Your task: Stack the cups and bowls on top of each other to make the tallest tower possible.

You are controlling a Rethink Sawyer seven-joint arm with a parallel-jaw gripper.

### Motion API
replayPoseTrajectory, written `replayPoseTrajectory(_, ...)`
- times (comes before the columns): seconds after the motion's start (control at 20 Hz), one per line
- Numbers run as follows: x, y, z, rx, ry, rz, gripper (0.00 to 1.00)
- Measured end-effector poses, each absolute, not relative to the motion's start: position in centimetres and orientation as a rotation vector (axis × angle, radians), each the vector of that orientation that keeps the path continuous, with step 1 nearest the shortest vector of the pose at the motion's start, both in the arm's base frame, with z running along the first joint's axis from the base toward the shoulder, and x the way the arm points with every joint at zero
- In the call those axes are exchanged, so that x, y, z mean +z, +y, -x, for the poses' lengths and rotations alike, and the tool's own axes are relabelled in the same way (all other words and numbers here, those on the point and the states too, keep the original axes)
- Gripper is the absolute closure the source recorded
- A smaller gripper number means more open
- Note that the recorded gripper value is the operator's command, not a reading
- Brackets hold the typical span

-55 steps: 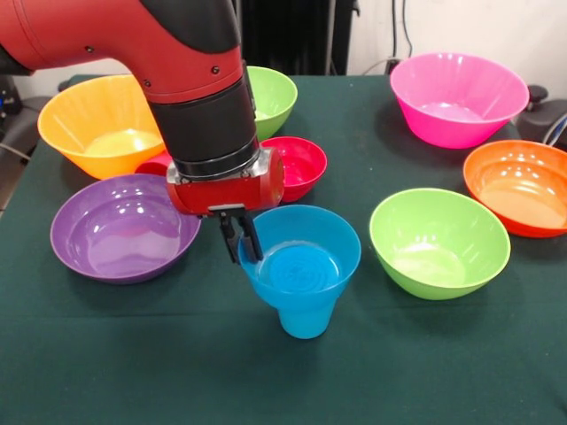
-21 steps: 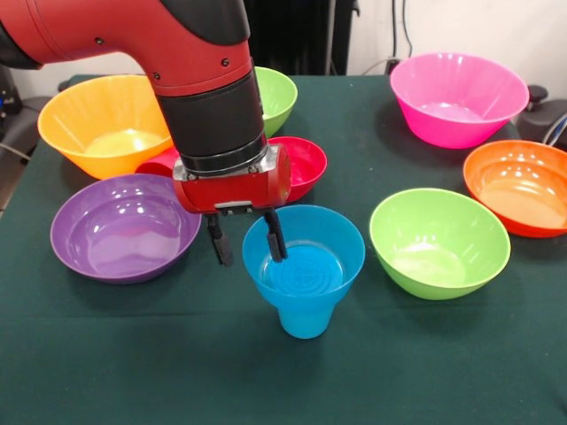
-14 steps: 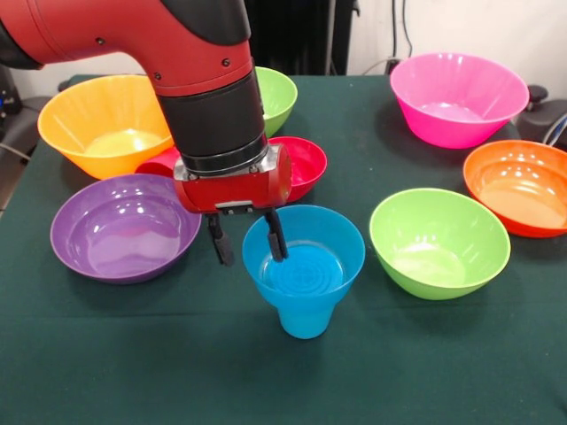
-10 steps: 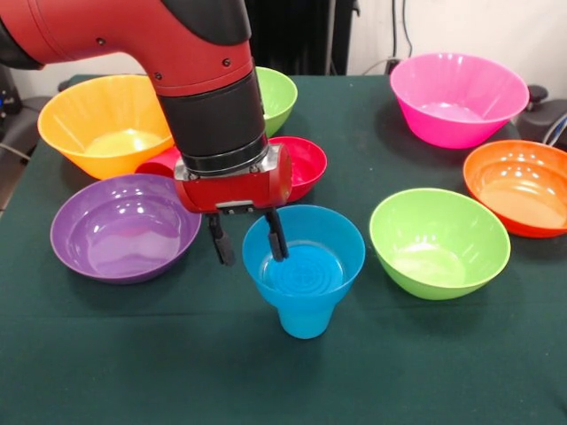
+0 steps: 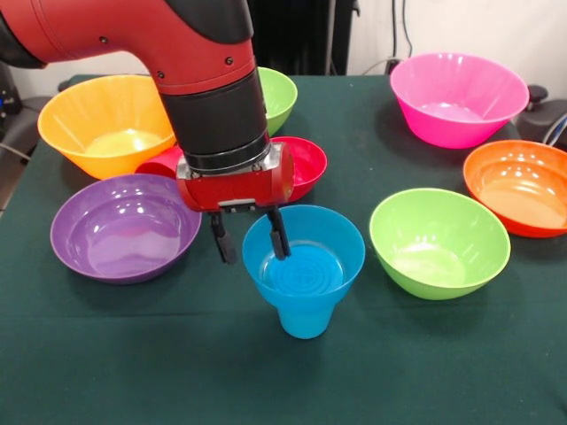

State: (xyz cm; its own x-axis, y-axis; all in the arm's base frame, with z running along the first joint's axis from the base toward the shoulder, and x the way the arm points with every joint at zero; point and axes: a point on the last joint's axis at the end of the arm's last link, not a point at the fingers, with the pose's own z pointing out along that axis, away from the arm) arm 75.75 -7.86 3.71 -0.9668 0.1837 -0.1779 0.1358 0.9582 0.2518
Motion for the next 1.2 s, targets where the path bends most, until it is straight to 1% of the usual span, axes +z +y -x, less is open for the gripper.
replayPoseTrajectory(0.15,4.0,-7.8,-75.6,0.351,2.91,-0.234,0.0)
replayPoseTrajectory(0.35,5.6,-7.8,-75.6,0.348,2.903,-0.228,0.0)
replayPoseTrajectory(0.85,12.7,-8.6,-76.9,0.343,2.838,-0.24,0.0)
replayPoseTrajectory(1.1,15.7,-9.8,-76.8,0.327,2.817,-0.252,0.0)
replayPoseTrajectory(1.2,16.0,-10.2,-76.6,0.32,2.819,-0.252,0.0)
